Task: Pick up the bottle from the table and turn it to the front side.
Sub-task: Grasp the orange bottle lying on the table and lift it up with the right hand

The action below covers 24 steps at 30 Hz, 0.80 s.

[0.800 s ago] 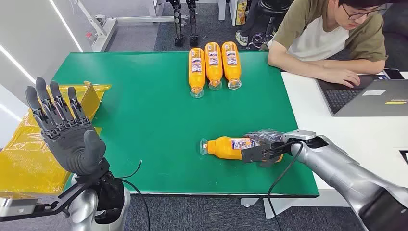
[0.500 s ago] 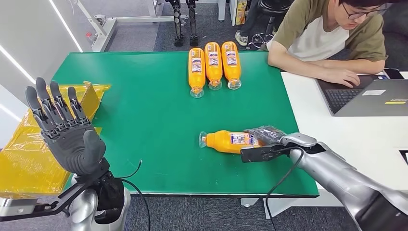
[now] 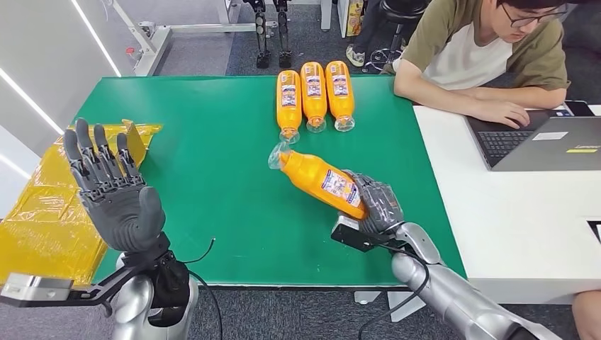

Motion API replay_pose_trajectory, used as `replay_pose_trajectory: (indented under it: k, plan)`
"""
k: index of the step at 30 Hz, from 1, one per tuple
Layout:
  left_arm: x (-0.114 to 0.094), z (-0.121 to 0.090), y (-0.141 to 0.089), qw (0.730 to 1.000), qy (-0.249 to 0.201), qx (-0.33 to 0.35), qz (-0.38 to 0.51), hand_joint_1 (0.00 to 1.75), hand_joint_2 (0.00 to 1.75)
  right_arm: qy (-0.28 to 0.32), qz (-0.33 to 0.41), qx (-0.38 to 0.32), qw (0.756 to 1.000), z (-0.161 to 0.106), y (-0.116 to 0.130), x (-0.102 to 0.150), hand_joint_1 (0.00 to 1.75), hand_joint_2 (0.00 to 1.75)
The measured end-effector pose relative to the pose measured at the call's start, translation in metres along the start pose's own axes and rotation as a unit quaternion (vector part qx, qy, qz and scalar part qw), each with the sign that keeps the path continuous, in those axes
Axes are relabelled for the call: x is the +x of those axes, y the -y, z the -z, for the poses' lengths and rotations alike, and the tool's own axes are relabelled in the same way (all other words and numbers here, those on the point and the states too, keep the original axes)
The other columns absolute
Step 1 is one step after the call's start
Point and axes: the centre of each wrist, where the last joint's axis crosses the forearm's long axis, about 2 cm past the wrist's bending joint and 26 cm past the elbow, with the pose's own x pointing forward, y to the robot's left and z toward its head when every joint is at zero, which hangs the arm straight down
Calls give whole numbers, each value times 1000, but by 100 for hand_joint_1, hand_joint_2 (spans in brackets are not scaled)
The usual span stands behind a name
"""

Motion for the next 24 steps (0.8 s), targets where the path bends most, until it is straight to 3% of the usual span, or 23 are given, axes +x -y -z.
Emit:
replay_pose_trajectory:
  k: [5,9,16,24]
  plan:
    - [-26,-21,5,997,-71,-1,-16,0,175,44,27,-104,993,11,-5,26,175,175]
    - [-49,-46,13,989,-144,-29,-35,0,175,77,45,-136,987,18,-9,41,175,175]
    - [-65,-66,19,977,-199,-59,-41,0,175,84,66,-140,984,24,-15,54,175,175]
    - [-73,-58,24,973,-213,-76,-46,0,175,100,98,-74,987,28,-27,66,175,175]
